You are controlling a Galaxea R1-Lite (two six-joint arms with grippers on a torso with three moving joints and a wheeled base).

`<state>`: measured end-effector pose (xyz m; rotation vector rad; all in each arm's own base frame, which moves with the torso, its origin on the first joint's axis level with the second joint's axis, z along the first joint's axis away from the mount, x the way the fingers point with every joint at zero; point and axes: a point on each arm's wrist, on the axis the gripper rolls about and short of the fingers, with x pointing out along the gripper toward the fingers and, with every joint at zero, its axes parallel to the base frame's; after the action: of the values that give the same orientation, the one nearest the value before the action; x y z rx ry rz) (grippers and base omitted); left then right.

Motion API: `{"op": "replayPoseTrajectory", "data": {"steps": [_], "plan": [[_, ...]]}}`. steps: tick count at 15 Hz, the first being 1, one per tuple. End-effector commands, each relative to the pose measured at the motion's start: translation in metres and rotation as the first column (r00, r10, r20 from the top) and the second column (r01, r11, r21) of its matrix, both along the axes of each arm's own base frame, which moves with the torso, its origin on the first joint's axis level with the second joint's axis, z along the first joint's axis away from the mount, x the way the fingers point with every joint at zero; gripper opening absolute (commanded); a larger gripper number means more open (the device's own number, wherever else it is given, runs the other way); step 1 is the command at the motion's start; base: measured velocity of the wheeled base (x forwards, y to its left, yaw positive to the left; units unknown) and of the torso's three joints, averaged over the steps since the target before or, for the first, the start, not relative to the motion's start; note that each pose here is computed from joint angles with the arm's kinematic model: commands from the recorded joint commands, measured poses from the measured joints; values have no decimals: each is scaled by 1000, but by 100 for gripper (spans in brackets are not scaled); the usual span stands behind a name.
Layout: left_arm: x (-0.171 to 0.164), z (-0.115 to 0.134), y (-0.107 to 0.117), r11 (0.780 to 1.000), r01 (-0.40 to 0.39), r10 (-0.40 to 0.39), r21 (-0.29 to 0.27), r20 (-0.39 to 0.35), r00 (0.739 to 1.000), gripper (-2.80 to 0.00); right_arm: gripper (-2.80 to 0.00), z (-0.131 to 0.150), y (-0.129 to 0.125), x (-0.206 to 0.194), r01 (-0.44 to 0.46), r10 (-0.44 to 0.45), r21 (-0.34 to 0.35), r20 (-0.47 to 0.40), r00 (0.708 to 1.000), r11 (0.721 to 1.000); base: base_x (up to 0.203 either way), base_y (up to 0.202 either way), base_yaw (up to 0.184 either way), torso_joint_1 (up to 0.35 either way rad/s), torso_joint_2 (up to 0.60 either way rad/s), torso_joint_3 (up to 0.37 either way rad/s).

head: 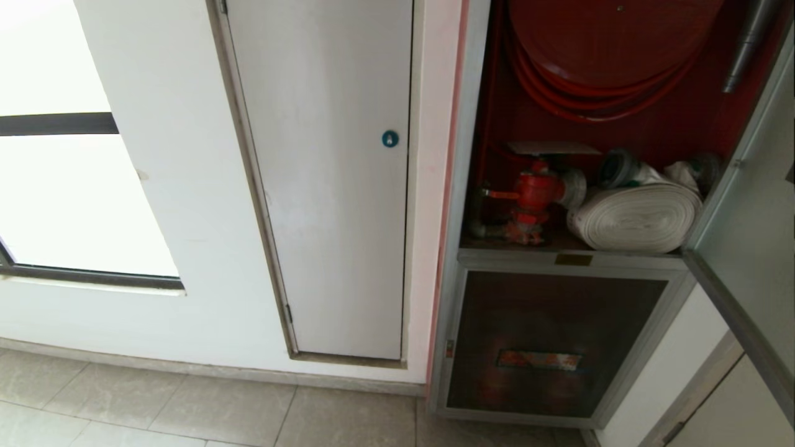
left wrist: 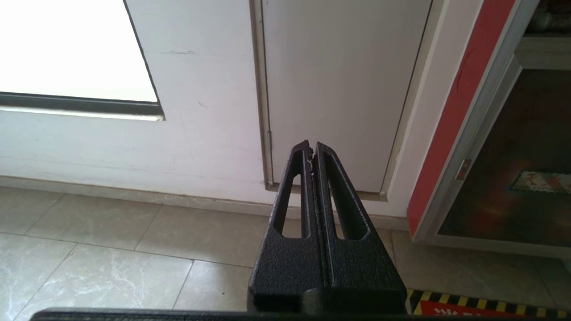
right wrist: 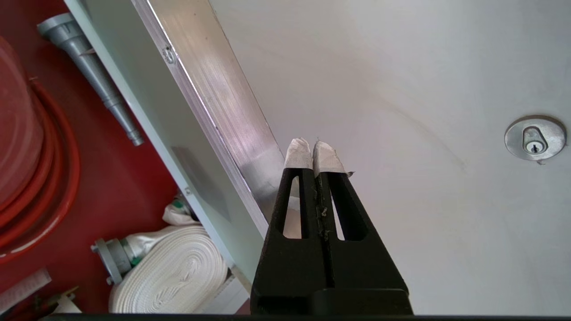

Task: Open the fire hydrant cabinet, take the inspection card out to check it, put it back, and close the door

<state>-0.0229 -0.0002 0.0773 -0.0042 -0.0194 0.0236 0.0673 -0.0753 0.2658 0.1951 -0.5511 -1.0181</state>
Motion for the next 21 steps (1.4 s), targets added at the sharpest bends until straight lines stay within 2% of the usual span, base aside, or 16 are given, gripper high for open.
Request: {"op": "replayPoseTrajectory", "data": {"steps": [1, 4, 8, 11, 15, 21], "plan": [[1, -2, 0, 1000, -1, 1, 0, -7, 1000, -280, -280, 1, 0, 0, -3, 3, 0, 2, 1000, 1000, 0, 0, 0, 0, 0, 0], [1, -2, 0, 1000, -1, 1, 0, -7, 1000, -280, -280, 0, 0, 0, -12, 12, 4, -6, 1000, 1000, 0, 0, 0, 0, 0, 0], [1, -2, 0, 1000, -1, 1, 0, -7, 1000, -280, -280, 0, -3, -5, 44, -44, 2, 2, 999, 999, 0, 0, 0, 0, 0, 0], [1, -2, 0, 1000, -1, 1, 0, -7, 1000, -280, -280, -1, -5, -4, 27, -27, 19, 13, 1000, 999, 0, 0, 0, 0, 0, 0], [1, -2, 0, 1000, -1, 1, 0, -7, 1000, -280, -280, -5, -6, -1, -21, 22, 38, -27, 999, 999, 0, 0, 0, 0, 0, 0], [1, -2, 0, 1000, -1, 1, 0, -7, 1000, -280, -280, -5, -1, -2, -84, 85, 20, -35, 996, 996, 0, 0, 0, 0, 0, 0]]}}
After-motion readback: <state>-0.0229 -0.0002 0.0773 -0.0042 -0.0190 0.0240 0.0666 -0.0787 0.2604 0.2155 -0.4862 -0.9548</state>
